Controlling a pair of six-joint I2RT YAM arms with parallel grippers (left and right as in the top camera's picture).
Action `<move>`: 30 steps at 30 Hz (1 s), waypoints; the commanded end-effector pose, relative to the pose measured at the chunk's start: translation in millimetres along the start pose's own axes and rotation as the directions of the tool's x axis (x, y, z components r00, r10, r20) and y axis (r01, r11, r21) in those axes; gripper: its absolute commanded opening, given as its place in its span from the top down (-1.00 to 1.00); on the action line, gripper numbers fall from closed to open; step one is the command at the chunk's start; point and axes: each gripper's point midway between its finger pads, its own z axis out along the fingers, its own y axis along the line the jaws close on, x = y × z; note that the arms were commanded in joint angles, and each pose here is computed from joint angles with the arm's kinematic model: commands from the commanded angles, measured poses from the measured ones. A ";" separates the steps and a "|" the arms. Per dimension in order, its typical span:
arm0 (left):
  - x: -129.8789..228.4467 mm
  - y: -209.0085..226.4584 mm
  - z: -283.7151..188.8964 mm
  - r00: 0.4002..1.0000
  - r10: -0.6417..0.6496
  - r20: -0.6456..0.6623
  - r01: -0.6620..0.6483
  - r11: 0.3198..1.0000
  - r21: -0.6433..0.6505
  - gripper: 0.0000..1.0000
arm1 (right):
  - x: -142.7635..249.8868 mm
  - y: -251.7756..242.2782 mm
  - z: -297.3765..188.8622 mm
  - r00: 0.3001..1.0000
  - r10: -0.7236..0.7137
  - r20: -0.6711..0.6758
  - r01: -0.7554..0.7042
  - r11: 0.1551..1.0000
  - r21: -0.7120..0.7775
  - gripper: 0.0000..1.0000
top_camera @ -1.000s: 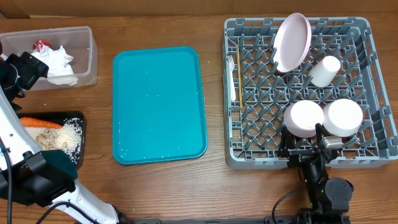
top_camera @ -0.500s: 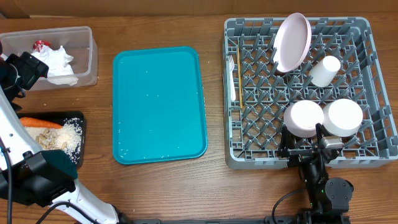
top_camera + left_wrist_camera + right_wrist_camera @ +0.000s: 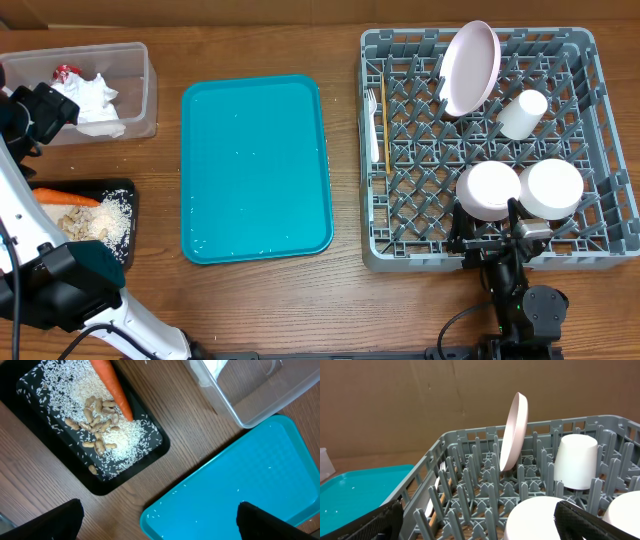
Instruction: Sort waste into correct bins and load items into the dishwasher rack
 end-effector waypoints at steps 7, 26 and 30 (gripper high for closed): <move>54.7 -32.2 -17.5 0.989 0.145 0.006 -0.145 0.989 0.036 -0.99 | 1.5 -3.2 0.0 1.000 -0.007 0.005 0.007 1.000 0.015 -1.00; 215.1 -12.6 -74.5 0.856 0.491 0.165 -0.515 0.840 0.173 -0.99 | 1.5 -3.2 0.0 1.000 -0.007 0.005 0.007 1.000 0.015 -0.99; 219.9 2.7 -76.3 0.849 0.476 0.232 -0.518 0.836 0.182 -1.00 | 1.6 -3.2 0.0 1.000 -0.007 0.005 0.007 1.000 0.015 -1.00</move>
